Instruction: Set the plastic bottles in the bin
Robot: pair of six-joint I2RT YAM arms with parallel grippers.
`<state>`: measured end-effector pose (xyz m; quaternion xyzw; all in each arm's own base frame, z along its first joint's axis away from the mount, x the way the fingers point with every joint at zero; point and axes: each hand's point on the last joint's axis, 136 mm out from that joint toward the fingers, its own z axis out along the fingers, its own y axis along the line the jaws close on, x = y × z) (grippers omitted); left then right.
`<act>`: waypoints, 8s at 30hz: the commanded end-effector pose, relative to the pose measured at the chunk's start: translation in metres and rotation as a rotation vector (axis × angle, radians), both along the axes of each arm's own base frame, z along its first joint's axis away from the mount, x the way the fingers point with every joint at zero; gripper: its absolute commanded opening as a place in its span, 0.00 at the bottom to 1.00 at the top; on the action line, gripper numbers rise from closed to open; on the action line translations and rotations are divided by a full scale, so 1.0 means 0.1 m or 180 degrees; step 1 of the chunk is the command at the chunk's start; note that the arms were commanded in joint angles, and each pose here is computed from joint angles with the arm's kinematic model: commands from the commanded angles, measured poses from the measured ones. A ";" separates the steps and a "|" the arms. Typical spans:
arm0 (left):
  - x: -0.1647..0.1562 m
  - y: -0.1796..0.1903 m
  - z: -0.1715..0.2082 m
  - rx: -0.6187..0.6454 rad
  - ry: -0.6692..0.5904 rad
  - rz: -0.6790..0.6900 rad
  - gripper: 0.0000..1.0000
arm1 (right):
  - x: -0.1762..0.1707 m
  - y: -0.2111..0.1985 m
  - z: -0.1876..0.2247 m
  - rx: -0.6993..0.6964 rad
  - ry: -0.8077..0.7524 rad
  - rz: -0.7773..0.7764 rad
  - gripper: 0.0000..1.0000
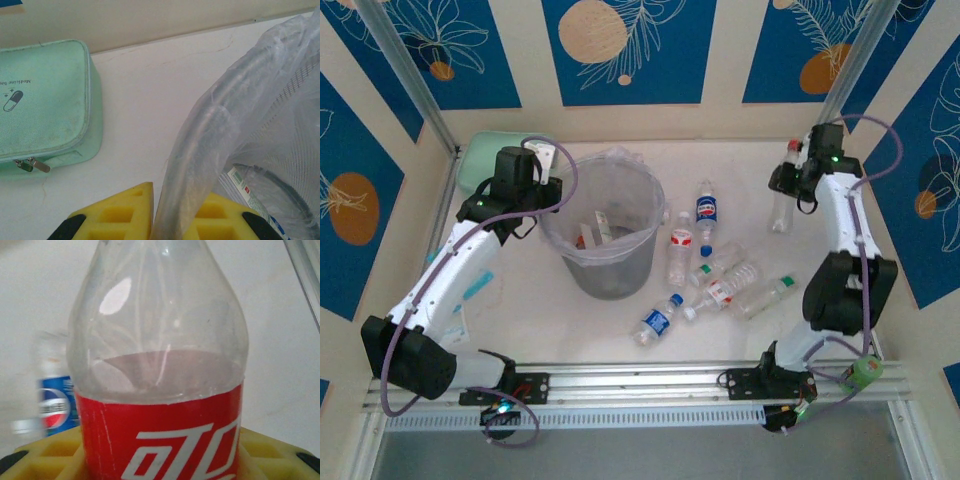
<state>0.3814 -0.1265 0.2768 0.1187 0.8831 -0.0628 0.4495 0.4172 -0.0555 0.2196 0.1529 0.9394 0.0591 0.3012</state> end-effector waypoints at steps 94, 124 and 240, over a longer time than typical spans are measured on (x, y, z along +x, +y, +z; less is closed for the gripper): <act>-0.03 0.03 -0.44 0.0322 0.0294 0.0092 0.00 | -0.80 2.75 1.33 0.0244 -0.0762 0.1964 0.99; -0.06 -0.02 -0.36 0.0243 0.0254 0.0029 0.00 | 0.18 1.74 -1.59 0.0452 0.1228 0.0520 0.99; -0.11 -0.06 -0.27 0.0260 0.0119 0.0036 0.00 | -1.07 4.40 0.38 0.0898 0.0334 0.2577 0.00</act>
